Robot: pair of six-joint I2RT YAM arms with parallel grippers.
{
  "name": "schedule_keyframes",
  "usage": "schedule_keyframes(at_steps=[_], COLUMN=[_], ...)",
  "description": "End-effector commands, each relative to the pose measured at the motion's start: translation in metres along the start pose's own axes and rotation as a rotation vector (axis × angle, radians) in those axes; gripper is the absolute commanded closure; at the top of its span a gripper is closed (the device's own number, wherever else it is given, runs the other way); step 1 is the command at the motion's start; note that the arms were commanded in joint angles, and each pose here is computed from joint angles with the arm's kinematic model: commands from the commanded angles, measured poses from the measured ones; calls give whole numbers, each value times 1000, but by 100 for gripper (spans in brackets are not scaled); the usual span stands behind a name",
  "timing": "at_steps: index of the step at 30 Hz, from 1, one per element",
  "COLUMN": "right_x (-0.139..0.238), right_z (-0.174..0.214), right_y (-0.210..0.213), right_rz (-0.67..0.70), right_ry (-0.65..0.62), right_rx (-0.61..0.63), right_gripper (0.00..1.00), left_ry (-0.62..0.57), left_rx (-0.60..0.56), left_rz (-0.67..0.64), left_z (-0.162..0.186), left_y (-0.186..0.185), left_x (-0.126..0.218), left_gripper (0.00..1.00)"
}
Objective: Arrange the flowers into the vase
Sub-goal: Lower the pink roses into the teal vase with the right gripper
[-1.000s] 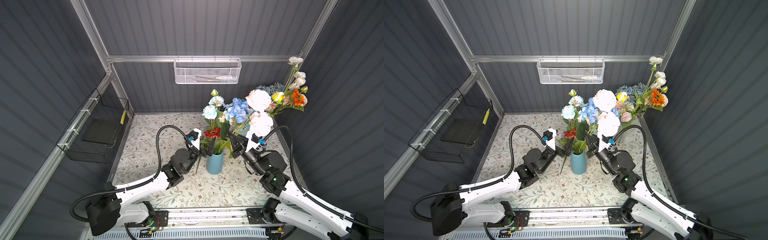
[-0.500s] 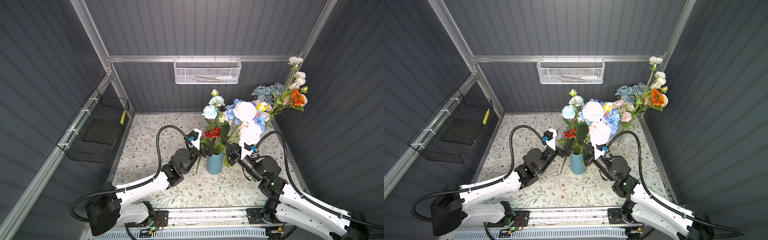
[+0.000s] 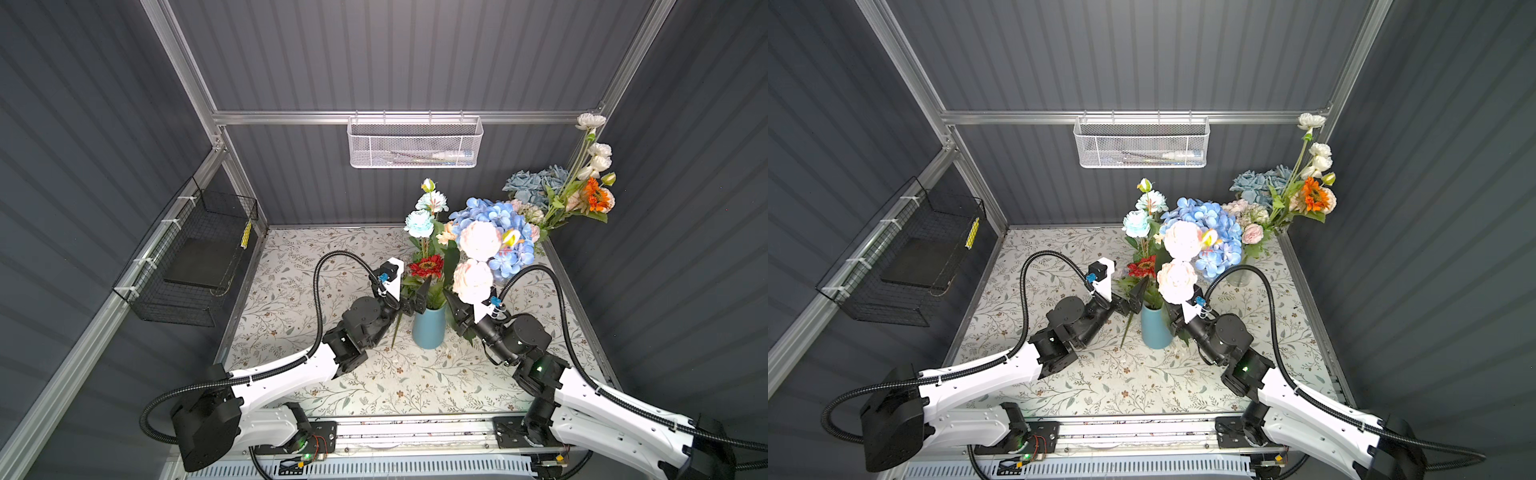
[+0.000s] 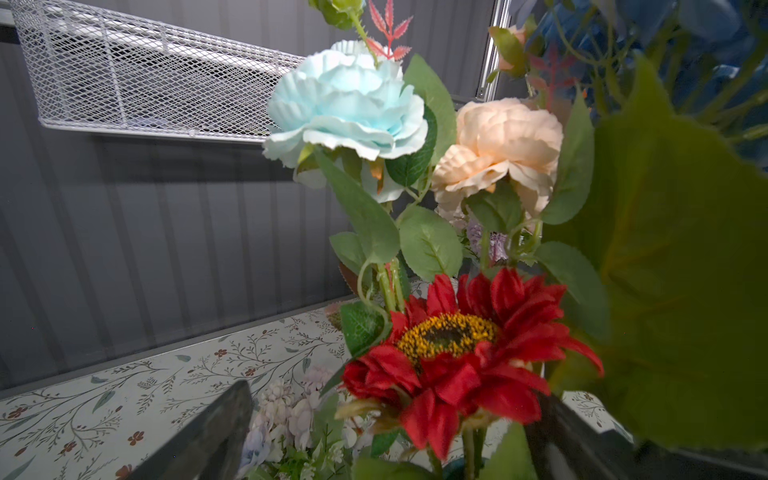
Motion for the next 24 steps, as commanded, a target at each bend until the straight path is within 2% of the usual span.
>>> schedule_keyframes(at_steps=[1, 10, 14, 18, 24], right_x=[7, 18, 20, 24, 31], right_z=[-12, -38, -48, -58, -67], right_y=[-4, -9, -9, -10, -11], right_rz=[22, 13, 1, -7, -13], right_ry=[-35, -108, -135, -167, -207], right_rx=[-2, -33, -46, -64, -85], right_gripper=[71, 57, 56, 63, 91], left_ry=[-24, -26, -24, -22, -21], left_rx=[25, 32, 35, 33, 34], left_rz=[2, 8, 8, 5, 3], left_z=[-11, -13, -12, -12, -11], left_y=[-2, -2, -2, -1, -1], left_x=[0, 1, 2, 3, 4], left_gripper=[0, 0, 0, 0, 0])
Point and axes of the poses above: each gripper's point midway between its finger pads, its own x axis back along the fingers, its own y axis along the line the jaws close on, z = x × y, the point moved 6 cm from there along x, back along the fingers, and after that the axes turned 6 degrees about x, right-handed, at the moved point
